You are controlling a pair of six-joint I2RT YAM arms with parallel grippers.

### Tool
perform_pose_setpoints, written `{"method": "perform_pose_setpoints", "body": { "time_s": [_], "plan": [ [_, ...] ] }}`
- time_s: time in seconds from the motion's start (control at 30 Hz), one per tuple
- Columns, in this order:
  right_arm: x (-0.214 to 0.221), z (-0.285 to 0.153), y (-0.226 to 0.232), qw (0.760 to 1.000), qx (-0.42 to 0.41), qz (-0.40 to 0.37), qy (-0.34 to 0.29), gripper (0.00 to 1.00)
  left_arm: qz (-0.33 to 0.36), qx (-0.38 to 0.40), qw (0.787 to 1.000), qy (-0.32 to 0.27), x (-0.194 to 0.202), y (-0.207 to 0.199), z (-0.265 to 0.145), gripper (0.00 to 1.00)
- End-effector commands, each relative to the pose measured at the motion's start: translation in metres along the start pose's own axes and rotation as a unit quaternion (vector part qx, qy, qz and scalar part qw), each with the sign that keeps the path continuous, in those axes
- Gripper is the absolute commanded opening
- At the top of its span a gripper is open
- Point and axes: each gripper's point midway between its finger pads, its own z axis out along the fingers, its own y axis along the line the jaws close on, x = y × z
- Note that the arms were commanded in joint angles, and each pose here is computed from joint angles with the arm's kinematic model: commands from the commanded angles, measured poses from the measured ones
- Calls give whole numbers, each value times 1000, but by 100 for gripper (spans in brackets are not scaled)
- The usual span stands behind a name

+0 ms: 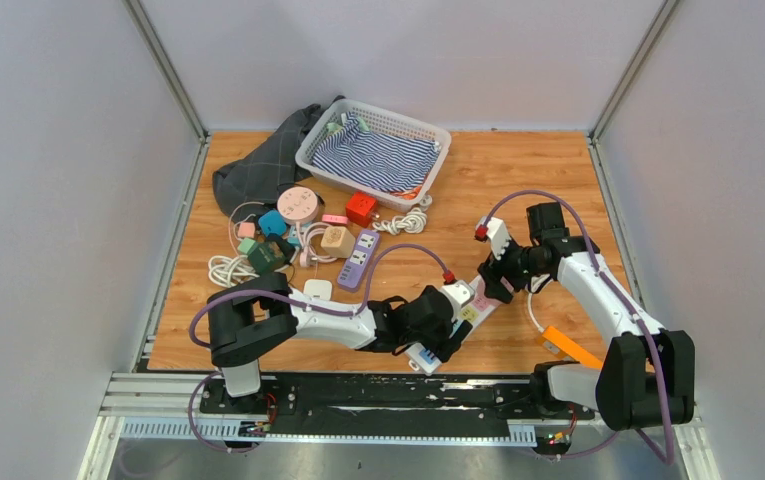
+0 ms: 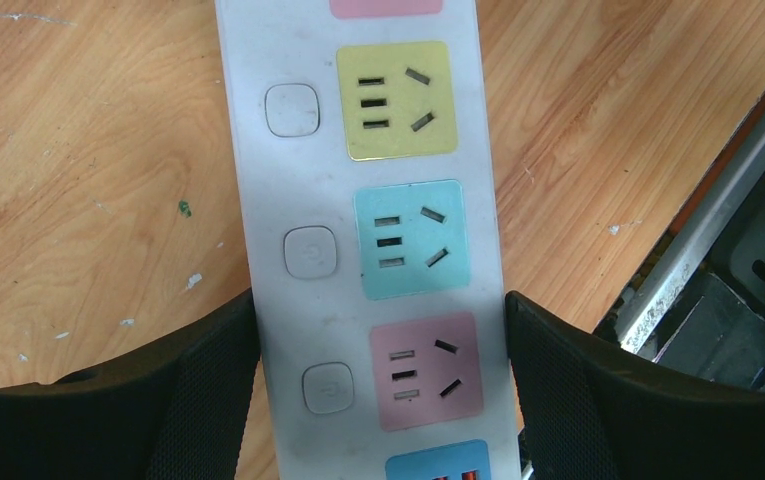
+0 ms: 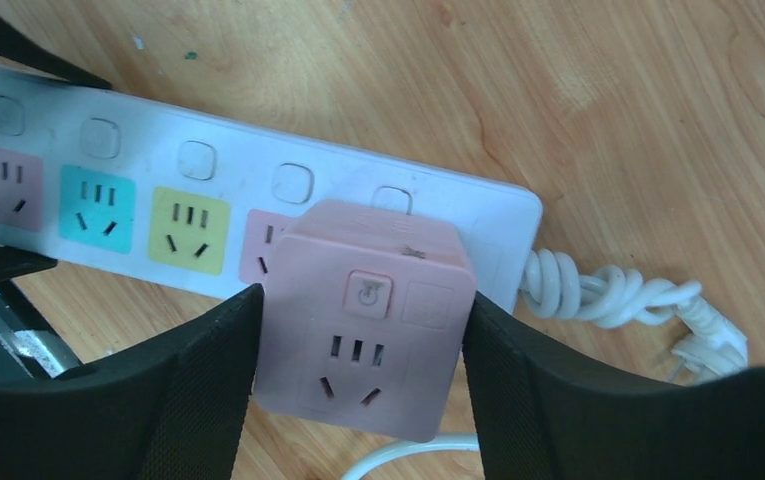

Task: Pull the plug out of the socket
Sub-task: Remove the plug from the socket.

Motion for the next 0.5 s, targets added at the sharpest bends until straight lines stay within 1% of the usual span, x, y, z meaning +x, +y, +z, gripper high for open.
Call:
{"method": "perform_pose_setpoints", "body": {
  "time_s": [0.0,0.03,0.07,0.2,0.33,0.4,0.47],
  "plan": [
    [10,1,22,999,-48,8,8,94,7,-23,1000,17,10,18,7,0],
    [10,1,21,999,-45,6,7,99,7,-23,1000,17,10,18,7,0],
    [10,0,20,999,-39,6,7,100,7,-23,1000,17,10,18,7,0],
    [3,-7,13,1000,-12,4,-1,100,7,-21,1000,18,10,18,7,0],
    [-13,-28,5,999,32,-16,-26,100,7,-21,1000,17,10,17,7,0],
    [-18,-40,0,997,63,-29,-36,100,7,-21,1000,18,11,17,7,0],
    [-20,-59,-19,990,133,-31,-34,100,7,-20,1000,18,11,17,7,0]
  ]
}}
